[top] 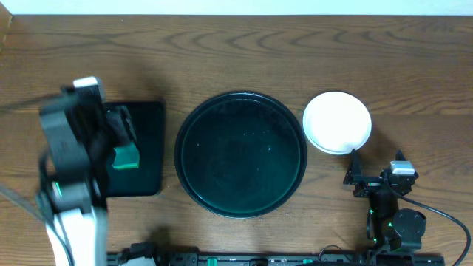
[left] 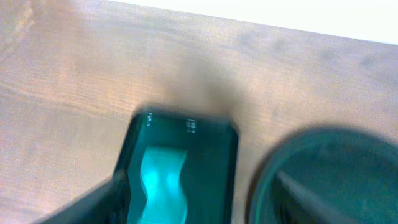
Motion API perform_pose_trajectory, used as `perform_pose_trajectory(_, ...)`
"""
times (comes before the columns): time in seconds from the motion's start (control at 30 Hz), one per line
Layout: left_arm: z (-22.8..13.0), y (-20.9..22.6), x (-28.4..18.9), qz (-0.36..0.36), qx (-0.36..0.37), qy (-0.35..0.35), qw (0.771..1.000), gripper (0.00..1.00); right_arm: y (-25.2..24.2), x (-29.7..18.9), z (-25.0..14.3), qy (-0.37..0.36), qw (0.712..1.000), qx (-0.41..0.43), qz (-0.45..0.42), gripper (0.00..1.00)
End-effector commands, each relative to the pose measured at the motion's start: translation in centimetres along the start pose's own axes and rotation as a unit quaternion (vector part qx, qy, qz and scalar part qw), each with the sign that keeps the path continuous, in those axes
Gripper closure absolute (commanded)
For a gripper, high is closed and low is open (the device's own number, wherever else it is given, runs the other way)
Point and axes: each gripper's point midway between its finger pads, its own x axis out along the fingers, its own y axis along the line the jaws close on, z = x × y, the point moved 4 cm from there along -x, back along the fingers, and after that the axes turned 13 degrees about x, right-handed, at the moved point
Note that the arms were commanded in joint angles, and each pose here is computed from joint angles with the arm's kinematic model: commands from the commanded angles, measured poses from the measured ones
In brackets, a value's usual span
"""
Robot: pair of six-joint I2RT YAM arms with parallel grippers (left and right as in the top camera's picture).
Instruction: Clean dirty plates on tray and stack at the side
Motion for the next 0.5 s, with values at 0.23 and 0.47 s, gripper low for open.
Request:
perform_pose_trajectory(0.23,-10.9,-3.8,-1.2,-0.004,0.036,-0.119,0.992,0.28,0.0,0.0,-0.1,0.002,1.0,0.007,0.0,0.01)
perform_pose_trajectory(0.47,-13.1,-3.7,0.4,0.022,0.036,-0.148,0.988,0.28,0.0,0.0,-0.1,0.002,1.0,0.007,0.0,0.01)
